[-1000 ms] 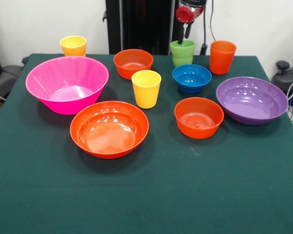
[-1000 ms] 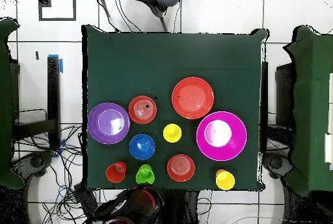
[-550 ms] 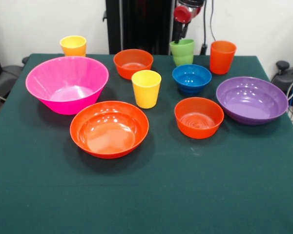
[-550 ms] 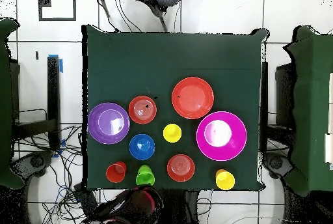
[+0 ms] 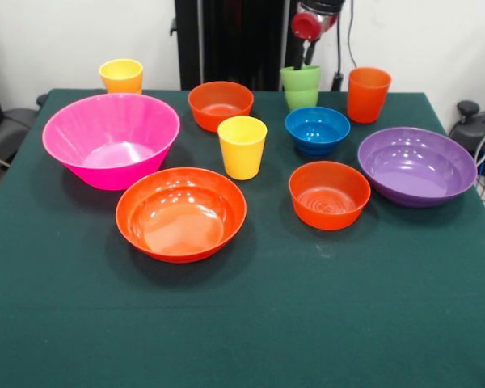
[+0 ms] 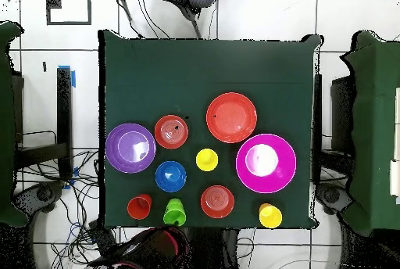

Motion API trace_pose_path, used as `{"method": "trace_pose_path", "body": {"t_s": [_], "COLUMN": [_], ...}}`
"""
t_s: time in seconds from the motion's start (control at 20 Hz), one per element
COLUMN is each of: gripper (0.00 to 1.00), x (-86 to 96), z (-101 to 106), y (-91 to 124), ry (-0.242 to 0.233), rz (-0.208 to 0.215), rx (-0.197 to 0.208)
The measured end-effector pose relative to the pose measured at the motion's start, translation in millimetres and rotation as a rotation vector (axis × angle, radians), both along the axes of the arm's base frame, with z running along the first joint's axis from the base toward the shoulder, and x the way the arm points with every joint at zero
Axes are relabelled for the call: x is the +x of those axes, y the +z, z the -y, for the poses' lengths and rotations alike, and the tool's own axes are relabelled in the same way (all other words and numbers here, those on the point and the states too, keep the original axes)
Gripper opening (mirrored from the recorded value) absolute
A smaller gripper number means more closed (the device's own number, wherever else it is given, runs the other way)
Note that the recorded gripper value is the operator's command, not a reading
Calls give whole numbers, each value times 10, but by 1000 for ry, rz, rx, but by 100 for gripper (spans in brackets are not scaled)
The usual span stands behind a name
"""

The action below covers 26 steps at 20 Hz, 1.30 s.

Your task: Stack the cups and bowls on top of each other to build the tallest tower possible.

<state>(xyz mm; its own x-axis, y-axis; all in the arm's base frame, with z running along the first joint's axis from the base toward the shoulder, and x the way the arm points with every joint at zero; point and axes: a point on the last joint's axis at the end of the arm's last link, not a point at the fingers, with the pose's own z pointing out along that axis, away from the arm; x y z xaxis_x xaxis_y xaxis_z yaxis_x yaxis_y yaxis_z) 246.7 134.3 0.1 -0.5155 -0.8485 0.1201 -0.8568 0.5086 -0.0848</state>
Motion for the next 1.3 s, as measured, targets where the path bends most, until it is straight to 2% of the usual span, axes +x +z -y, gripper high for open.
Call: {"method": "trace_pose_path", "body": {"t_s": [0.2,0.45,0.5,0.7,1.05,1.1,1.3], "gripper": [100,100,100,100,100,0,0], "x": [-5,15,37,62,56,56,58], "z": [-58,-149,-176,-195,-183,-183,-178], "y": [-50,-104,-124,-146,-162,-162,-154], "ry": [-8,-16,-23,-34,-38,-38,-38], "rz": [28,68,90,116,120,120,122], "rx": [15,53,71,87,89,89,88]}}
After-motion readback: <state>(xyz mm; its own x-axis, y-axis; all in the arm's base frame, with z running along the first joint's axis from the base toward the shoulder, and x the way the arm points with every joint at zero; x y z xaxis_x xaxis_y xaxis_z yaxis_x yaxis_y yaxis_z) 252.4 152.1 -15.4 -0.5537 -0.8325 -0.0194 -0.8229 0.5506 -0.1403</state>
